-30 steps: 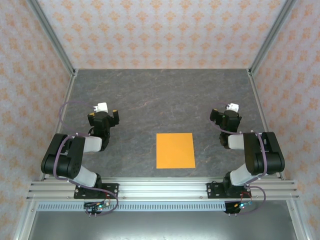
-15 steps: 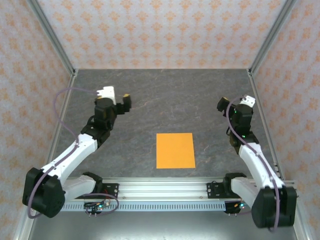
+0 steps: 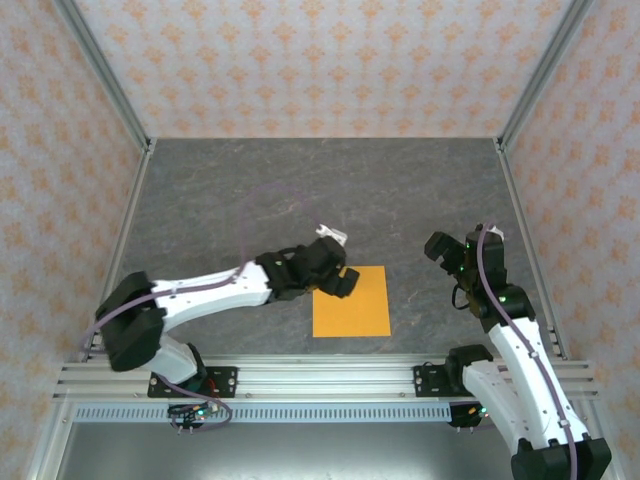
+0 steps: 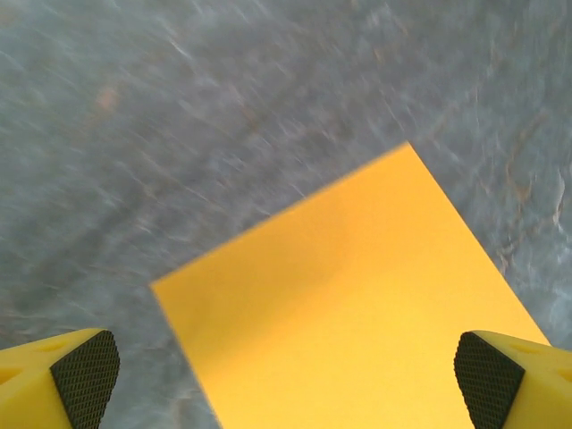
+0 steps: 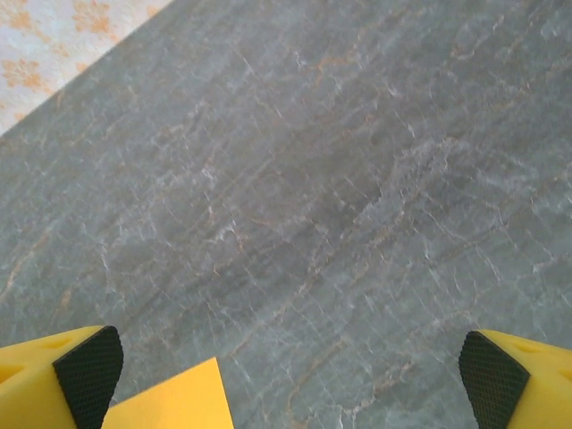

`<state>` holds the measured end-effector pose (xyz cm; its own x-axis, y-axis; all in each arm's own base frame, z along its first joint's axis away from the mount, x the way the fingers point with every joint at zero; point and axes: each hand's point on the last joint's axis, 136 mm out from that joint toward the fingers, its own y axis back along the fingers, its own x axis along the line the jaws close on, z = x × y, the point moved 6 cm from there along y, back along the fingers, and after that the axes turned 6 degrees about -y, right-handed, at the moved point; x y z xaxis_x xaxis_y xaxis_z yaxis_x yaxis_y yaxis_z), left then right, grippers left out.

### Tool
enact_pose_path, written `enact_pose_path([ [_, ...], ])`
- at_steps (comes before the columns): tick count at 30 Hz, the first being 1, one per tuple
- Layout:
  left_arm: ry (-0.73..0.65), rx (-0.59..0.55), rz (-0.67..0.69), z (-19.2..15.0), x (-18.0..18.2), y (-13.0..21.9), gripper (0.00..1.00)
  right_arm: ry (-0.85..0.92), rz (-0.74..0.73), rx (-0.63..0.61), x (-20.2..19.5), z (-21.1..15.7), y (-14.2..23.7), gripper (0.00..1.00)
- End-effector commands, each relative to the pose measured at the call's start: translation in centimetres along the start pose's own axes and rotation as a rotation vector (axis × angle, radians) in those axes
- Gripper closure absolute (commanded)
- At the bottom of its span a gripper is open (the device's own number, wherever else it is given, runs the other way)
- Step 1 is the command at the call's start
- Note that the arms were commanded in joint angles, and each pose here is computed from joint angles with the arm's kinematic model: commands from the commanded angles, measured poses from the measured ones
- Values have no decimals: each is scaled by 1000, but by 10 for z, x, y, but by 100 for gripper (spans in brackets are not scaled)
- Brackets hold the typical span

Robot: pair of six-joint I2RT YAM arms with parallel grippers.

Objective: Fold a paper plane with a square sheet of paper (fold left side to right side)
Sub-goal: Move the square sheet of paper to the center of the table.

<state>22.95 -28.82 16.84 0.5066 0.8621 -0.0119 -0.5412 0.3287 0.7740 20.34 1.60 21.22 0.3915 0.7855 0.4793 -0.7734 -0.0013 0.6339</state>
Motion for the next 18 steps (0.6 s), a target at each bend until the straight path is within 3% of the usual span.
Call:
enact_pose_path([
  [1,1,133,-11,-5,-19,-15,0,-43,-7,32,0,-4,5,0],
  [6,-23,268,-6,-11,-35,-41,0,-51,-9,36,0,-4,6,0],
  [12,1,318,-65,-13,-50,-58,0,-46,-10,46,-1,-7,5,0],
  [18,-19,408,-19,-25,-52,-83,0,-50,3,51,0,-8,3,0],
])
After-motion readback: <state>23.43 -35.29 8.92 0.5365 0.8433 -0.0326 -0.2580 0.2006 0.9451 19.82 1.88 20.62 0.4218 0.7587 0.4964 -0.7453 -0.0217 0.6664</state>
